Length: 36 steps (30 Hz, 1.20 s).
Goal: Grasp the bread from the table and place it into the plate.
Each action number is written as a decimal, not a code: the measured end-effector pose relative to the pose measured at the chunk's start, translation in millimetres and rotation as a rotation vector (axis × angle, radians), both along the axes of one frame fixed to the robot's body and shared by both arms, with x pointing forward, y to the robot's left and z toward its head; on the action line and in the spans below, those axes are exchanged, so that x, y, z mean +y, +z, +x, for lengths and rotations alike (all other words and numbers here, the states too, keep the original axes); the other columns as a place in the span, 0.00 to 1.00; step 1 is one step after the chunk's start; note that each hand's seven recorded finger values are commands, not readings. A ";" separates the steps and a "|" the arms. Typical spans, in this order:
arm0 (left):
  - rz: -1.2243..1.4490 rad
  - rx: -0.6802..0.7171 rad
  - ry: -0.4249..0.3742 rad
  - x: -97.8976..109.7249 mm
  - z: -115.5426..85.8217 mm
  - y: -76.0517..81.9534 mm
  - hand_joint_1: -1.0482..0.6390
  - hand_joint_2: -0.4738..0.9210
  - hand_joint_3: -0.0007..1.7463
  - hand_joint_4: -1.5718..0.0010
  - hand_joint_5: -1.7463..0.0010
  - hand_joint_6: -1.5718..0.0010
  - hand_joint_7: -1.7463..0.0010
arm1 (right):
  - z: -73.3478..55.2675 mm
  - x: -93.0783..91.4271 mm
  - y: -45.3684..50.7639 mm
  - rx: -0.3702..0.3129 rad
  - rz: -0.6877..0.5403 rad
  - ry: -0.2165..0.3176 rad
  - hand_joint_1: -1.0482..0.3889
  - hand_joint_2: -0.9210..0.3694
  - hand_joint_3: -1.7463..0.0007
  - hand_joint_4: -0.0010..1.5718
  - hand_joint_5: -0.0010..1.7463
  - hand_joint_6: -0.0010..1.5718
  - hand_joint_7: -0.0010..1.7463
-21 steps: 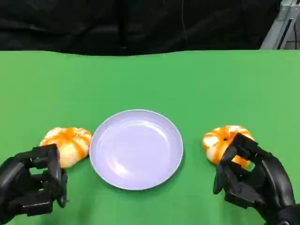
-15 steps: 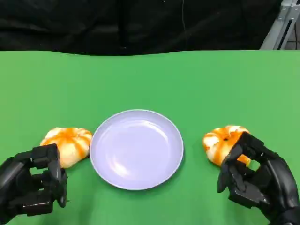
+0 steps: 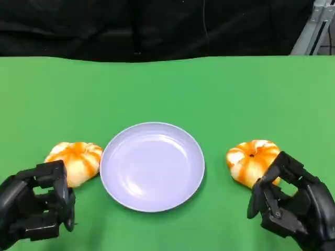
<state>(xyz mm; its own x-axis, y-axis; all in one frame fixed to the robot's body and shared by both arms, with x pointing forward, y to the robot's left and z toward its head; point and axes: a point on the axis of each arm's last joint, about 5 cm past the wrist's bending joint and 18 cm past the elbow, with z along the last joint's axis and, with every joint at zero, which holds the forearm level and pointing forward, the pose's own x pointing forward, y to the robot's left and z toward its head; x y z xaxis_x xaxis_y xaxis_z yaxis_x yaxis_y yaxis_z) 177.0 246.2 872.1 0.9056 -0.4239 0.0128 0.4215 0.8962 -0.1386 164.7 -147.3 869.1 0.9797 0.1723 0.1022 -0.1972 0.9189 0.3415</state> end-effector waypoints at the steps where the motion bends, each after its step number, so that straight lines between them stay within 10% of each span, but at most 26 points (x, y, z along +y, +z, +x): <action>1: 0.001 -0.004 0.004 -0.2 0.2 0.8 0.67 0.80 0.68 0.42 0.00 0.49 0.00 | -0.6 0.0 -0.1 0.001 0.001 -0.002 0.64 0.28 0.35 0.54 1.00 0.41 0.96; 6: 0.001 -0.020 0.015 -1.7 0.3 2.4 0.70 0.78 0.70 0.48 0.01 0.52 0.09 | -2.6 0.9 0.5 0.006 0.010 -0.022 0.64 0.28 0.35 0.54 1.00 0.40 0.96; 9: 0.037 -0.088 0.077 -6.3 -1.4 2.7 0.60 0.80 0.48 0.63 0.23 0.54 0.39 | -3.4 1.0 0.1 0.007 0.011 -0.022 0.64 0.28 0.34 0.54 1.00 0.40 0.97; 12: 0.194 -0.210 0.139 -9.6 -3.4 6.4 0.44 0.98 0.11 0.70 0.66 0.52 0.86 | -3.4 1.2 0.2 0.008 0.011 -0.022 0.63 0.28 0.35 0.54 1.00 0.41 0.97; 15: 0.357 -0.290 0.172 -14.4 -4.9 10.5 0.36 1.00 0.07 0.76 0.78 0.56 0.96 | -3.4 1.1 0.5 0.007 0.011 -0.024 0.64 0.28 0.34 0.54 1.00 0.41 0.96; 21: 0.796 -0.434 0.202 -22.8 0.4 28.3 0.14 1.00 0.08 0.87 0.89 0.70 1.00 | -2.4 0.8 1.2 0.000 0.009 -0.020 0.64 0.28 0.35 0.54 1.00 0.41 0.96; 36: 1.348 -0.541 0.120 -20.3 64.6 40.2 0.07 1.00 0.01 0.81 0.96 0.69 0.99 | -0.9 2.6 1.6 -0.002 0.000 -0.010 0.64 0.28 0.34 0.54 1.00 0.41 0.96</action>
<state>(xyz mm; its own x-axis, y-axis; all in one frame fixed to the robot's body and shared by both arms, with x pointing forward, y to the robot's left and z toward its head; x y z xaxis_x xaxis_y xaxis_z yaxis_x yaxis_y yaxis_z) 241.6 225.9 912.3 0.9494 -0.3134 0.0184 0.0632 0.2481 0.9667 163.9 -144.8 870.7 0.9812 0.1626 0.1040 -0.1888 0.9210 0.3408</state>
